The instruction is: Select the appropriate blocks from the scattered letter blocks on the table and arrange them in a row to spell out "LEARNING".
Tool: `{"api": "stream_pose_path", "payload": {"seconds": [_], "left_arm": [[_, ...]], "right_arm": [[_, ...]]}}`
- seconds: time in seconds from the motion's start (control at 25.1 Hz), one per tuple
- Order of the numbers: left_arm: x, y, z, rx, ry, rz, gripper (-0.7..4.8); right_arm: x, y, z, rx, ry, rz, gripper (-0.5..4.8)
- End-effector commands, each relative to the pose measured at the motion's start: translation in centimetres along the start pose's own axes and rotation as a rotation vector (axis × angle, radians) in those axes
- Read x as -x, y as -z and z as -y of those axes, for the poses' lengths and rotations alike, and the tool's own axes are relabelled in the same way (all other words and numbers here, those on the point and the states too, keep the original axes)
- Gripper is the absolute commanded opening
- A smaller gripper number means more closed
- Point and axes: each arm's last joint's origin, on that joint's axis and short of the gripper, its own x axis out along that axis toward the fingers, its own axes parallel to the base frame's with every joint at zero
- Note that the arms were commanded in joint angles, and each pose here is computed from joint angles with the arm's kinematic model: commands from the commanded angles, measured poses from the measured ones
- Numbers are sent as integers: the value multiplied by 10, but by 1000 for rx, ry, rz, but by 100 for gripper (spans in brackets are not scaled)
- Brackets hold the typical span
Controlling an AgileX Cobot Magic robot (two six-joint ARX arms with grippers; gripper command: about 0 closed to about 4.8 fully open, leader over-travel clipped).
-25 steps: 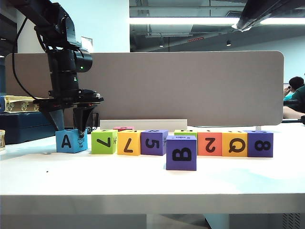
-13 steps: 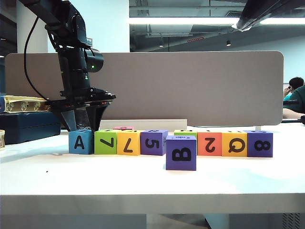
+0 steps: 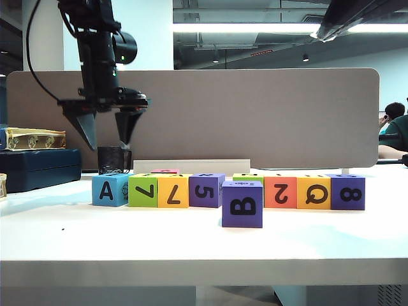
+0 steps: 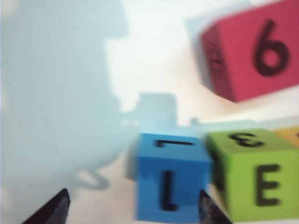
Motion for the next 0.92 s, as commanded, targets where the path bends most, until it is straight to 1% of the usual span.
{"api": "stream_pose_path", "payload": {"seconds": [0.04, 0.12, 0.16, 0.2, 0.24, 0.28, 0.36, 0.48, 0.72, 0.92], "left_arm": [[8, 1, -7, -5, -134, -7, 247], [4, 5, -13, -3, -177, -46, 181], [3, 6, -16, -8, -177, -64, 133], [1, 8, -18, -6, -179, -77, 107], [0, 8, -18, -6, -179, -82, 105], [-4, 10, -23, 3, -176, -96, 86], [-12, 12, -23, 2, -168, -113, 54], [-24, 15, -22, -14, -166, -131, 52], [-52, 18, -18, -12, -74, -98, 51], [-60, 19, -15, -2, 7, -85, 51]], "right_arm": [[1, -2, -1, 8, -1, 13, -1], [1, -2, -1, 8, -1, 14, -2], [1, -2, -1, 8, 0, 14, -2], [1, -2, -1, 9, 0, 14, -2], [1, -2, -1, 9, 0, 14, -2], [1, -2, -1, 9, 0, 15, -2], [1, -3, -1, 13, 0, 25, -2], [1, -5, -1, 19, 0, 41, -2], [1, -7, -1, 28, -1, 64, -2], [1, -7, -1, 27, -1, 63, -2]]}}
